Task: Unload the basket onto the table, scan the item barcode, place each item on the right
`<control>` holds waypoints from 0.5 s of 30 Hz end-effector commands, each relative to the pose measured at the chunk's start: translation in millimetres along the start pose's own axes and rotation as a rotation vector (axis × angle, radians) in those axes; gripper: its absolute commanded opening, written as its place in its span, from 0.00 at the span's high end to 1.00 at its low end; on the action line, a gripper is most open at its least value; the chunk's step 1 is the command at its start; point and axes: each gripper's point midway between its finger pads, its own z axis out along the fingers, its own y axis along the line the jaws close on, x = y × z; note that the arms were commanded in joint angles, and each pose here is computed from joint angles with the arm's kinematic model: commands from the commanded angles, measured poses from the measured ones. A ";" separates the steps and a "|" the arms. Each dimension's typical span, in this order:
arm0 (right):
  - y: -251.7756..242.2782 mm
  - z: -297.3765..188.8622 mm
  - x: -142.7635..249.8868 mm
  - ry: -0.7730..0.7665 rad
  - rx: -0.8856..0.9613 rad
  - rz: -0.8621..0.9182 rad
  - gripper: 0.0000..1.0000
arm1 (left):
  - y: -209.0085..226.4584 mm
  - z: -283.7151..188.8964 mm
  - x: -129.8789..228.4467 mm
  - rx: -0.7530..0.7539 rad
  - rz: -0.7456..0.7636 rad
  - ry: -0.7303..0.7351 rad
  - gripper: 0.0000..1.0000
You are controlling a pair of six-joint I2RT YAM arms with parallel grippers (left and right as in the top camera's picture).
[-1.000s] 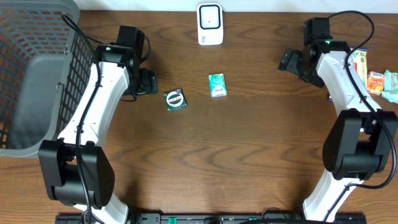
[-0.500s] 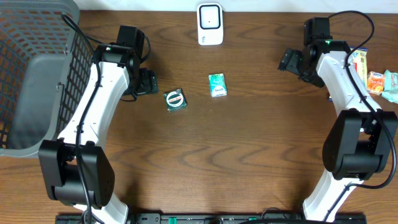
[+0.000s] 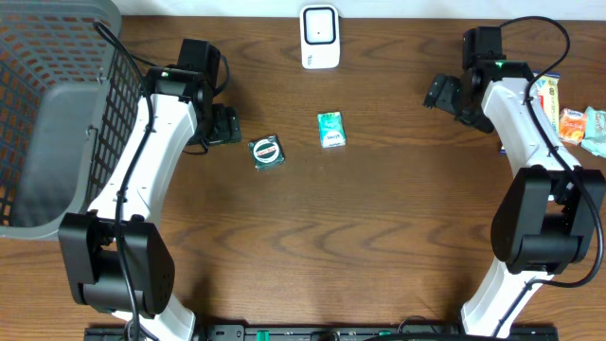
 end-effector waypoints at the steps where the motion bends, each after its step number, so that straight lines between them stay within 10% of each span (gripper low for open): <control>1: -2.8 5.6 2.4 0.012 0.012 0.012 0.01 | 3.0 -0.1 0.7 -0.014 0.008 0.000 0.02; 15: 26.7 3.0 12.6 0.076 -0.151 0.012 0.01 | 3.0 -0.1 0.7 -0.014 0.009 0.000 0.02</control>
